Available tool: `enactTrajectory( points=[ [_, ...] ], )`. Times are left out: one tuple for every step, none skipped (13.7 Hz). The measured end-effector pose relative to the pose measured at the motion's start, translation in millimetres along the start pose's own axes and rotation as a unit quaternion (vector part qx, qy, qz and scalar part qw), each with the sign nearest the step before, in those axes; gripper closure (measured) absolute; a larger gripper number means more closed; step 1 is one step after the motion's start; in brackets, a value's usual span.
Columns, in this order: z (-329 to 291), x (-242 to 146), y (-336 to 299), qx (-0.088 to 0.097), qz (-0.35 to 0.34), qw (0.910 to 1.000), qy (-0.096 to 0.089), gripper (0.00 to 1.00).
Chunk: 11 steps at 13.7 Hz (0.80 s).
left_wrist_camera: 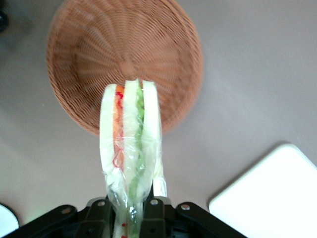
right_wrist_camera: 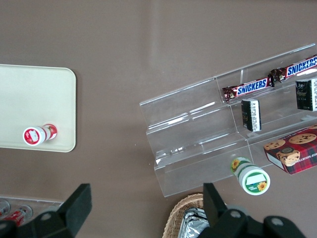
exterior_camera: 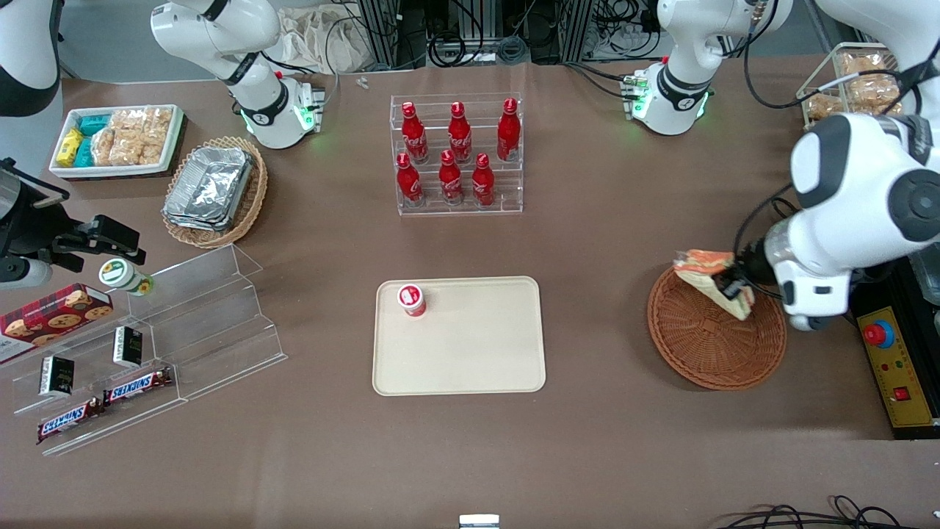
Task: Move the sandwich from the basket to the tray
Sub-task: 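Lift the sandwich and carry it toward the cream tray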
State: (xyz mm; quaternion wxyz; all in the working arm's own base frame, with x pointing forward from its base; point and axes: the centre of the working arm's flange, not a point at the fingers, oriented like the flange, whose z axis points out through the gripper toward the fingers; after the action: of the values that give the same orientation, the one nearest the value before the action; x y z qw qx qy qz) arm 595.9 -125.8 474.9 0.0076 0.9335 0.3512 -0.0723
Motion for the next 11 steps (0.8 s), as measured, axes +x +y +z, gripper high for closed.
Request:
enactTrajectory(
  points=[
    [-3,-20,15,0.000,0.020,0.9998,0.002,0.78],
    [-2,-39,28,0.003,0.039,0.9992,0.003,0.78],
    [3,-57,40,0.011,0.059,0.9982,0.006,0.80],
    [8,-74,51,0.021,0.080,0.9965,0.013,0.81],
    [15,-90,61,0.030,0.105,0.9939,0.018,0.83],
    [22,-103,70,0.037,0.130,0.9907,0.018,0.83],
    [31,-113,77,0.043,0.148,0.9879,0.015,0.83],
    [42,-120,86,0.047,0.162,0.9855,0.011,0.84],
    [53,-127,98,0.050,0.174,0.9834,0.008,0.84],
    [66,-134,111,0.054,0.185,0.9812,0.004,0.84],
    [78,-141,123,0.058,0.194,0.9794,0.001,0.84]
  ],
)
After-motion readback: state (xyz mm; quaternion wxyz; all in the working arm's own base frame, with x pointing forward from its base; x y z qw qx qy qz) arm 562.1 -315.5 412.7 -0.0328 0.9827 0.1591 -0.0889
